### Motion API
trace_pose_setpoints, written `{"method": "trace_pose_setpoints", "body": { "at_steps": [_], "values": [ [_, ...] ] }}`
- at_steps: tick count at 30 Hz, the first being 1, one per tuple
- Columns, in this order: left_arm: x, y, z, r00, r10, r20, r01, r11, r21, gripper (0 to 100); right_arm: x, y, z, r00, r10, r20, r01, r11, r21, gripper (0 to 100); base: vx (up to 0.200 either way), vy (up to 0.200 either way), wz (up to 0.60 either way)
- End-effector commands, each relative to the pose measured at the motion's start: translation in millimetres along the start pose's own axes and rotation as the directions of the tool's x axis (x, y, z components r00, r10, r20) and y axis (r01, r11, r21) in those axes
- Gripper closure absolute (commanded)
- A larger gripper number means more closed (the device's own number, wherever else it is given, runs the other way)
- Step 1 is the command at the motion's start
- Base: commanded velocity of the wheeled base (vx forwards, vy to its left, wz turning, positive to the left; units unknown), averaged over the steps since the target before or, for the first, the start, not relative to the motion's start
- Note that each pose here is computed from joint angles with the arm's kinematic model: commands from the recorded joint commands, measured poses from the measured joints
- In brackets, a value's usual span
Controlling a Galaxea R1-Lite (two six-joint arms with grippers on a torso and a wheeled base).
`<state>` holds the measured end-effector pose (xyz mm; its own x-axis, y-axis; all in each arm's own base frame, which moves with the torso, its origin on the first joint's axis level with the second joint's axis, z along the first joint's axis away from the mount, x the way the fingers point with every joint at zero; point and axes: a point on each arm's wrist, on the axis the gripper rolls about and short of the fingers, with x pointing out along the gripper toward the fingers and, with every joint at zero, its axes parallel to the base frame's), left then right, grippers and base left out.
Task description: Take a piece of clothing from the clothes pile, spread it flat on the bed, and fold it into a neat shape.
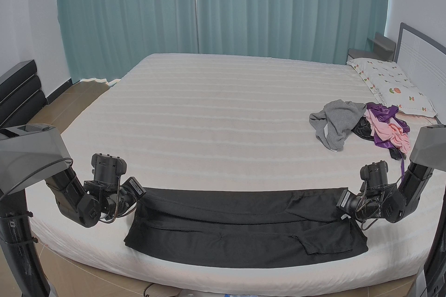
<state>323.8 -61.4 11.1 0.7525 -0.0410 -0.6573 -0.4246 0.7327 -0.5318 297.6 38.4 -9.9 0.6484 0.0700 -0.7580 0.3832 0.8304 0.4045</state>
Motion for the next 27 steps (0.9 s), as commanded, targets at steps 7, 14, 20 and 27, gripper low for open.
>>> {"method": "trace_pose_setpoints", "body": {
  "at_steps": [7, 14, 20, 27],
  "values": [
    [0, -2, 1, 1.0, -0.003, 0.007, 0.003, 1.0, 0.001, 100, -18, 7, 15, 0.997, 0.043, 0.068, -0.044, 0.999, 0.012, 100, 0.0, 0.0, 0.0],
    [9, -18, 23, 0.996, -0.054, 0.068, 0.055, 0.998, -0.012, 100, -13, 20, 39, 0.985, 0.089, 0.145, -0.093, 0.995, 0.022, 100, 0.0, 0.0, 0.0],
    [12, -34, 44, 0.985, -0.11, 0.135, 0.114, 0.993, -0.024, 100, -11, 39, 67, 0.959, 0.15, 0.241, -0.16, 0.987, 0.021, 100, 0.0, 0.0, 0.0],
    [21, -31, 50, 0.982, -0.099, 0.159, 0.106, 0.994, -0.037, 100, -8, 46, 73, 0.955, 0.164, 0.248, -0.172, 0.985, 0.013, 100, 0.0, 0.0, 0.0]
  ]
}}
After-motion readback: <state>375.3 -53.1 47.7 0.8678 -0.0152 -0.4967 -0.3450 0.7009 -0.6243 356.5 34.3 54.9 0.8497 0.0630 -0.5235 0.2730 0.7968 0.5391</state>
